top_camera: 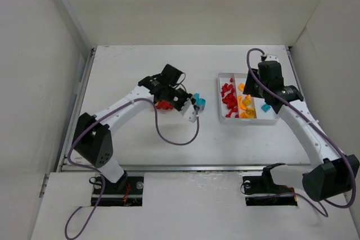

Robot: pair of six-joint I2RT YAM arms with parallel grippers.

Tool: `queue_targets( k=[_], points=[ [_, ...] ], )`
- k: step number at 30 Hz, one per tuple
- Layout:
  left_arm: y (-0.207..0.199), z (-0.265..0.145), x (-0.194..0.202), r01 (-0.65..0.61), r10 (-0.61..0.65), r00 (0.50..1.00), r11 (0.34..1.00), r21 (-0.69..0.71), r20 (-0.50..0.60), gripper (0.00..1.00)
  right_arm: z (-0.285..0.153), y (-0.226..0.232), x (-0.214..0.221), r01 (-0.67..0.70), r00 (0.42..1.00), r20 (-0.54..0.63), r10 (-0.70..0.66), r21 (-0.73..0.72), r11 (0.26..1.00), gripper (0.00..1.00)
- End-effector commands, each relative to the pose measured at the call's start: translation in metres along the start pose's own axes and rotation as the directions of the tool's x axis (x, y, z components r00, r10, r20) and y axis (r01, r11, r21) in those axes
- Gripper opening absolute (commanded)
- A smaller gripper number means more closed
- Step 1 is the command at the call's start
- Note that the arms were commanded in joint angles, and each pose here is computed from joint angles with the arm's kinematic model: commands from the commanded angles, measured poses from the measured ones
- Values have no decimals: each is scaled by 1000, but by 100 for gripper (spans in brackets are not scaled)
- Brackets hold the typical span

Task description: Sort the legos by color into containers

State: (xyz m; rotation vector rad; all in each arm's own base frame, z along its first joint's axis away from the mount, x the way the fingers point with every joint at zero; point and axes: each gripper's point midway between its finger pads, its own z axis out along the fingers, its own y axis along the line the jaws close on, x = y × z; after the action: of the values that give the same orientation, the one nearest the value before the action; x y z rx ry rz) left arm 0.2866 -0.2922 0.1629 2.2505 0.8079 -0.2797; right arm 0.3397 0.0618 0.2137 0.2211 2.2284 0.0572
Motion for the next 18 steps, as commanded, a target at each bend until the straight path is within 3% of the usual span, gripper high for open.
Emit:
queue_targets(
  k=[1, 6, 9, 10, 14, 18],
  points=[
    [49, 10, -50, 172, -150, 958, 983, -70, 245, 0, -31, -11, -39, -44, 991, 127, 41, 26, 999, 58],
    [128, 49, -75, 436, -347, 832, 891, -125, 432, 0, -71, -40, -73, -162, 952, 284, 117, 140, 977, 58],
    [160, 74, -79, 476, -338, 801, 861, -182, 494, 0, -96, -59, -87, -199, 922, 370, 114, 199, 960, 59],
    [164, 82, -86, 526, -378, 766, 833, -170, 520, 0, -100, -60, -88, -190, 920, 377, 103, 199, 962, 59],
    [192, 116, -91, 595, -384, 720, 771, -228, 578, 0, -107, -62, -92, -154, 917, 394, 63, 204, 967, 59],
    [193, 144, -97, 596, -382, 728, 764, -249, 569, 2, -104, -70, -79, -115, 931, 365, 18, 246, 962, 59]
  ],
)
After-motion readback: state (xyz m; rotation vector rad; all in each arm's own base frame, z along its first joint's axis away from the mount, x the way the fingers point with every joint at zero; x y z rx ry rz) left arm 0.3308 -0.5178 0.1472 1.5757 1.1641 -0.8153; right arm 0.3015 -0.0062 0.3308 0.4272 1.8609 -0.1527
